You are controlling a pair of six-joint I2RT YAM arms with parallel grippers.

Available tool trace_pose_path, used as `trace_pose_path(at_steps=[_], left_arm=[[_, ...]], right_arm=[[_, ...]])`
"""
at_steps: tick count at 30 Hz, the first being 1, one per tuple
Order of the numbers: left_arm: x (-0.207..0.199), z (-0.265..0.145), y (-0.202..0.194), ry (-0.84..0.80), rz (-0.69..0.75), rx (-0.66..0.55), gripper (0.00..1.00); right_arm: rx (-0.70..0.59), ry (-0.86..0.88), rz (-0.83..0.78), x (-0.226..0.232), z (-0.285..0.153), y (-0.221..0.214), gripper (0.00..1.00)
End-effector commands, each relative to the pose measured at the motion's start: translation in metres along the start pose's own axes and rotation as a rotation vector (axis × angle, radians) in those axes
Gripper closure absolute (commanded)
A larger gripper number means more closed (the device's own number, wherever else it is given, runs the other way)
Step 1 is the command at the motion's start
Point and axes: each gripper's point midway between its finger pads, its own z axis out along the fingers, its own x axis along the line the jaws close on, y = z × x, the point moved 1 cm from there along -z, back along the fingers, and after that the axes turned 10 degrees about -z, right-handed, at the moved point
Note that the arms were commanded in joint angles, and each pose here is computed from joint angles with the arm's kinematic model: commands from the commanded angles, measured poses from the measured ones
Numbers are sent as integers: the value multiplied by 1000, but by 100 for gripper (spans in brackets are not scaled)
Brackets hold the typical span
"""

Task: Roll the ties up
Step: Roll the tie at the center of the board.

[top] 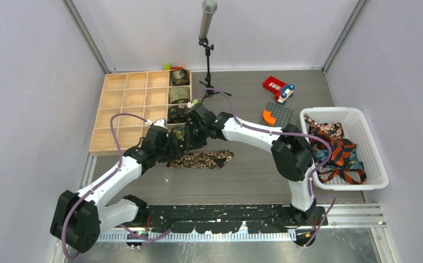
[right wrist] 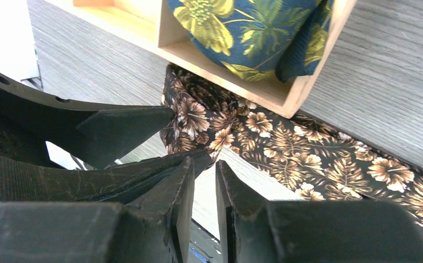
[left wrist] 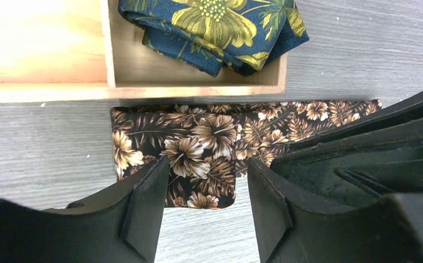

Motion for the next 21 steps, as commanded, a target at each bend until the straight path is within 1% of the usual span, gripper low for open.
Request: trace_pose_path(at_steps=[1, 7, 9, 10, 11, 14, 16, 21], left_arm=[[-26, -23, 24, -69, 33, -63, 42], [-18, -41, 32, -33, 85, -90, 42], [-15, -40, 31, -38, 87, -93, 49], [-14, -38, 29, -47, 83, -87, 55], [-14, -35, 26, -59, 78, -78, 56], [-10, -25, 17, -61, 65, -52, 53], [-13, -22, 12, -91, 54, -35, 52], [-16, -30, 19, -111, 54, -78, 52]], right_arm=[[-80, 121, -37, 50, -13, 25, 73], [-74, 136, -49, 65, -4, 27, 72], [-70, 139, -50, 69, 0, 27, 72], [-70, 139, -49, 69, 1, 27, 72], [-73, 134, -44, 68, 2, 27, 72], [-81, 76, -39, 57, 2, 27, 72], [-72, 68, -39, 53, 3, 23, 72], [-36, 87, -32, 49, 12, 9, 72]])
